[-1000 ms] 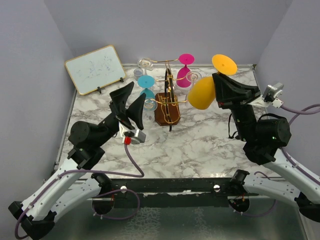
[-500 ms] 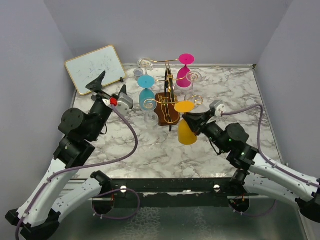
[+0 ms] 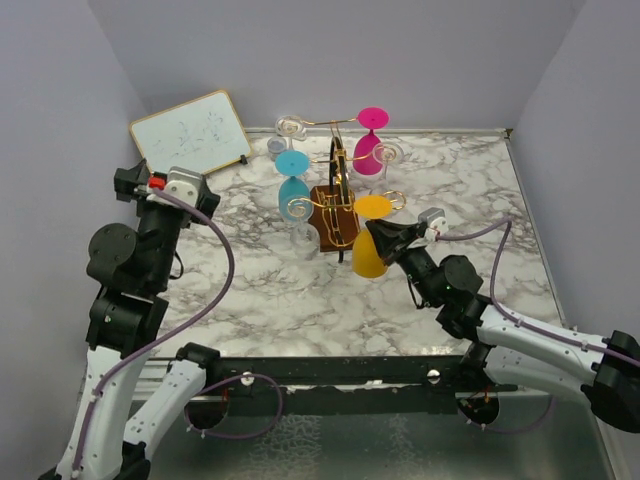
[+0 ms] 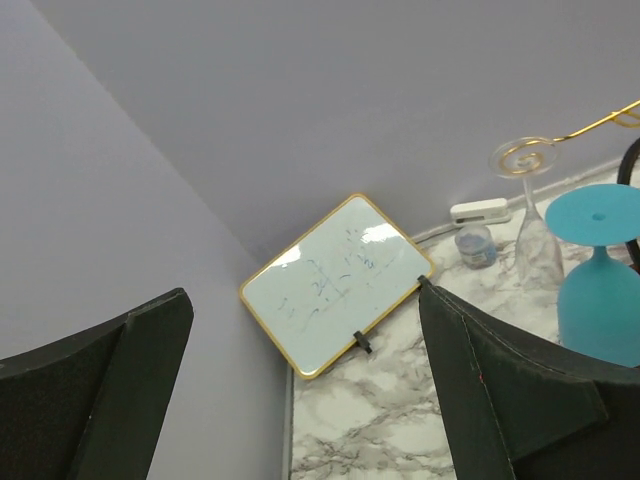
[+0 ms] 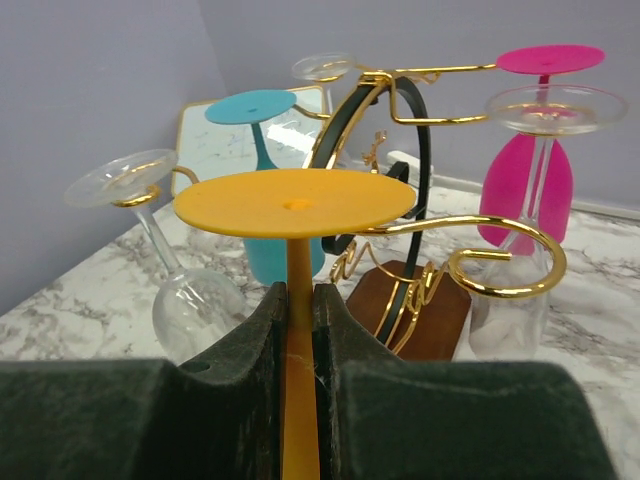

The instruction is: Place the wine glass upside down on the wine glass rack

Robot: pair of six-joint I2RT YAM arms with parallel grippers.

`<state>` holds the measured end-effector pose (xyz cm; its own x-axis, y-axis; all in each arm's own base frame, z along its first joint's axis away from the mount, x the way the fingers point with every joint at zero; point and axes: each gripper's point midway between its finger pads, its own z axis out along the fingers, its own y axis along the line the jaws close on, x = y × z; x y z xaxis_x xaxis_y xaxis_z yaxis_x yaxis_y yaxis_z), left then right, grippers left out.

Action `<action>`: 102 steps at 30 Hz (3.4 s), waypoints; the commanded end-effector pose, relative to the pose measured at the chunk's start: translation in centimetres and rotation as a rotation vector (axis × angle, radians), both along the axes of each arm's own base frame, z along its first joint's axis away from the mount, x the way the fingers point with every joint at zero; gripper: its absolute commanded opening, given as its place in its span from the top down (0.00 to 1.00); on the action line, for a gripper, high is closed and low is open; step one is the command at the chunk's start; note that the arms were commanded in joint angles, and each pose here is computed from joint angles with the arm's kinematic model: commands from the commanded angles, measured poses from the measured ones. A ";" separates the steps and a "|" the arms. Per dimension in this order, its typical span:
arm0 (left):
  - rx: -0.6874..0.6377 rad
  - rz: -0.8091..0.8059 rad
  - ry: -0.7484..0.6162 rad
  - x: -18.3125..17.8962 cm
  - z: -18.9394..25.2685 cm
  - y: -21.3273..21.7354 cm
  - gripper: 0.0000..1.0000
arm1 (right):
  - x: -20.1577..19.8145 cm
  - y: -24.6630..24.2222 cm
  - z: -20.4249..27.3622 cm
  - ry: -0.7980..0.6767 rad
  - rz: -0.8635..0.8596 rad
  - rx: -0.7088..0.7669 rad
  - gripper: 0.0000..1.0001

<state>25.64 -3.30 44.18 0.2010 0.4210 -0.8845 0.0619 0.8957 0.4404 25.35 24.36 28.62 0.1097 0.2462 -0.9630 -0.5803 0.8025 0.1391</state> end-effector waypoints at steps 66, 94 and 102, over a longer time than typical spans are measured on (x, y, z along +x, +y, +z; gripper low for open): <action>-0.185 0.088 0.312 1.3 -8.4 2.3 0.01 | 6.5 -6.4 -3.5 -0.009 -0.571 0.130 0.99; -0.181 0.085 0.323 1.4 -9.0 2.3 0.01 | 5.0 -8.8 -4.2 0.010 -0.603 0.137 0.99; -0.192 0.084 0.325 1.3 -9.3 2.3 0.01 | 4.9 -10.0 -4.4 0.003 -0.654 0.192 0.99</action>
<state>27.08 -0.97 34.73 -0.1476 0.2526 -0.9562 0.0927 0.9661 0.2409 30.49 17.02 24.73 0.2600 0.2738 -0.9260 -0.0952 0.9616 0.2576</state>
